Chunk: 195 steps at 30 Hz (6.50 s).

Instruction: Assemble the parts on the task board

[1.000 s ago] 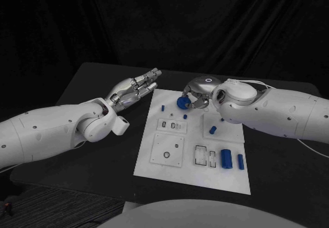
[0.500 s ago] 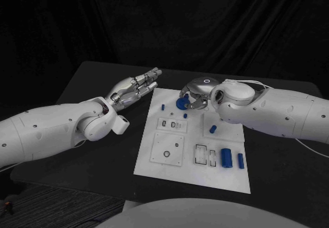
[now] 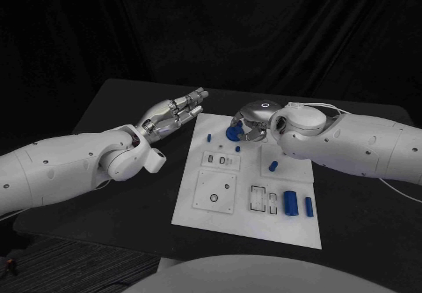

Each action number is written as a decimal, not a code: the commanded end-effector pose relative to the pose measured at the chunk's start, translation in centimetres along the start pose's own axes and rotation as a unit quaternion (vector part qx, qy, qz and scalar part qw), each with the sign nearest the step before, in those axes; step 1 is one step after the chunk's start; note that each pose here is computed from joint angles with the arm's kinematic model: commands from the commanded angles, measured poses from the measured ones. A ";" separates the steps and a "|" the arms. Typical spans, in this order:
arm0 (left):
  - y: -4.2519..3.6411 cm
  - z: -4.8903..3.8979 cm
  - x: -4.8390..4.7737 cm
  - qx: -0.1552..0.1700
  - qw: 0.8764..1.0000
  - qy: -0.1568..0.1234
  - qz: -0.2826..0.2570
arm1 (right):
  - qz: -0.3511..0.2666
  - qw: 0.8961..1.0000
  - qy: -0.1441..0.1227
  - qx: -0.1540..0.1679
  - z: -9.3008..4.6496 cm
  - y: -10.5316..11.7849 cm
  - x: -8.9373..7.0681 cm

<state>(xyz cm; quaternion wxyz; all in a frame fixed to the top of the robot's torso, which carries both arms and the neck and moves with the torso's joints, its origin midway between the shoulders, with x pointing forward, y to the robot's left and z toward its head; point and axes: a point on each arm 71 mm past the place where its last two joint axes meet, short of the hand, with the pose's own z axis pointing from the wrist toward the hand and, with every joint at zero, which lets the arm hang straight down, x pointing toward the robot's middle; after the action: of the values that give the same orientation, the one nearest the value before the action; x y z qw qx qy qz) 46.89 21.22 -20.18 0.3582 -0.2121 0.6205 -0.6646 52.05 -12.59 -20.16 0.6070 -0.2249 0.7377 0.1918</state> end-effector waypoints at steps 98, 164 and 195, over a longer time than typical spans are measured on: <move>0.49 -0.95 -0.31 -0.009 1.000 0.000 -0.007 | 0.021 0.985 -0.025 0.167 -15.3 -14.1 2.1; 0.72 -1.06 -0.21 -0.019 1.000 0.009 -0.014 | 0.023 0.987 -0.002 0.157 -13.7 -13.0 3.5; 0.82 -1.25 -0.13 -0.026 0.999 0.013 -0.018 | 0.034 0.985 -0.067 0.157 -13.5 -12.1 2.9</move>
<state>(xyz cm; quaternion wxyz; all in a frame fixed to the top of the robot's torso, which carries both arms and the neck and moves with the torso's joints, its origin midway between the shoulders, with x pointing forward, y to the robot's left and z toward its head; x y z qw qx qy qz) 46.39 22.34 -21.16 0.3386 -0.2261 0.6401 -0.6516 47.55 -30.30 -21.03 0.6507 -0.1028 0.7446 0.1079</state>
